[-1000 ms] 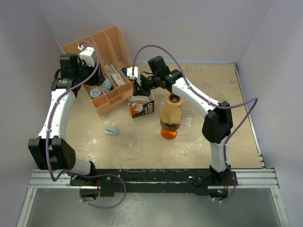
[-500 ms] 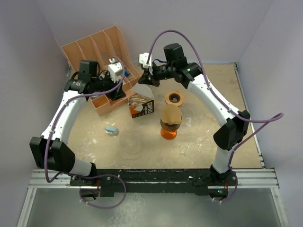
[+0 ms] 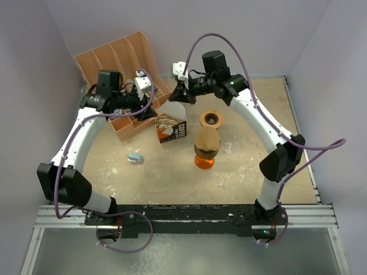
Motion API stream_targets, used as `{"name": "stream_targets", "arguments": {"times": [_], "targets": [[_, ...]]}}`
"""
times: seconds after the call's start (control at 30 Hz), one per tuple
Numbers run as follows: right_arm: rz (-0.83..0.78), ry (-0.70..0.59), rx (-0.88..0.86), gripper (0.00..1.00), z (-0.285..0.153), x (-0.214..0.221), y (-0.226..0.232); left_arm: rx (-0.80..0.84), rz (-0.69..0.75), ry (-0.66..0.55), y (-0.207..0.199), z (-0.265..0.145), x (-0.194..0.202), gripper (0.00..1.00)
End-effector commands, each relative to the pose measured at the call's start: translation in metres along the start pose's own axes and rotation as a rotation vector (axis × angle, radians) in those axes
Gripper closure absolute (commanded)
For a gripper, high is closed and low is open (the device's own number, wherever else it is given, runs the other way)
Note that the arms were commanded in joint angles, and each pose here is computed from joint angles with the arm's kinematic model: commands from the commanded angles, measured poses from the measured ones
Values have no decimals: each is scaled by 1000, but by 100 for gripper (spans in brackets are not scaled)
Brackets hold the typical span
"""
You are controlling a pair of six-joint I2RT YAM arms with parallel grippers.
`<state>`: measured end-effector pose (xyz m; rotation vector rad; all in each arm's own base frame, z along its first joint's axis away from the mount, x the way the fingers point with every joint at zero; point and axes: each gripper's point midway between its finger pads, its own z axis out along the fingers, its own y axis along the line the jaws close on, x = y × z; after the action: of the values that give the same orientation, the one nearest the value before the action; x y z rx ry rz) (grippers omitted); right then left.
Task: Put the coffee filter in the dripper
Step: Pick up the coffee filter from the coffee filter holder.
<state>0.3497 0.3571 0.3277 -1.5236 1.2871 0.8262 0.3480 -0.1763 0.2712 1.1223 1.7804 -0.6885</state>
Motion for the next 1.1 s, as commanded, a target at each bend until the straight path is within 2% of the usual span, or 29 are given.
{"name": "stream_targets", "arguments": {"times": [0.0, 0.17, 0.4, 0.6, 0.77, 0.87, 1.07], "targets": [[-74, -105, -3, 100, -27, -54, 7, 81, 104, -86, -6, 10, -23, 45], [-82, -128, -11, 100, -33, -62, 9, 117, 117, -107, -10, 21, -27, 46], [-89, -152, -15, 100, -41, -70, 12, 154, 102, -126, -15, 32, -25, 62], [-91, -155, -11, 100, -44, -71, 14, 203, 94, -142, -28, 42, -33, 71], [-91, -157, 2, 100, -48, -71, 13, 227, 81, -143, -35, 44, -32, 85], [-91, -158, 7, 100, -49, -72, 13, 248, 75, -157, -40, 43, -36, 100], [-77, -159, 32, 100, -54, -72, 10, 287, 55, -186, -52, 36, -46, 100]]}}
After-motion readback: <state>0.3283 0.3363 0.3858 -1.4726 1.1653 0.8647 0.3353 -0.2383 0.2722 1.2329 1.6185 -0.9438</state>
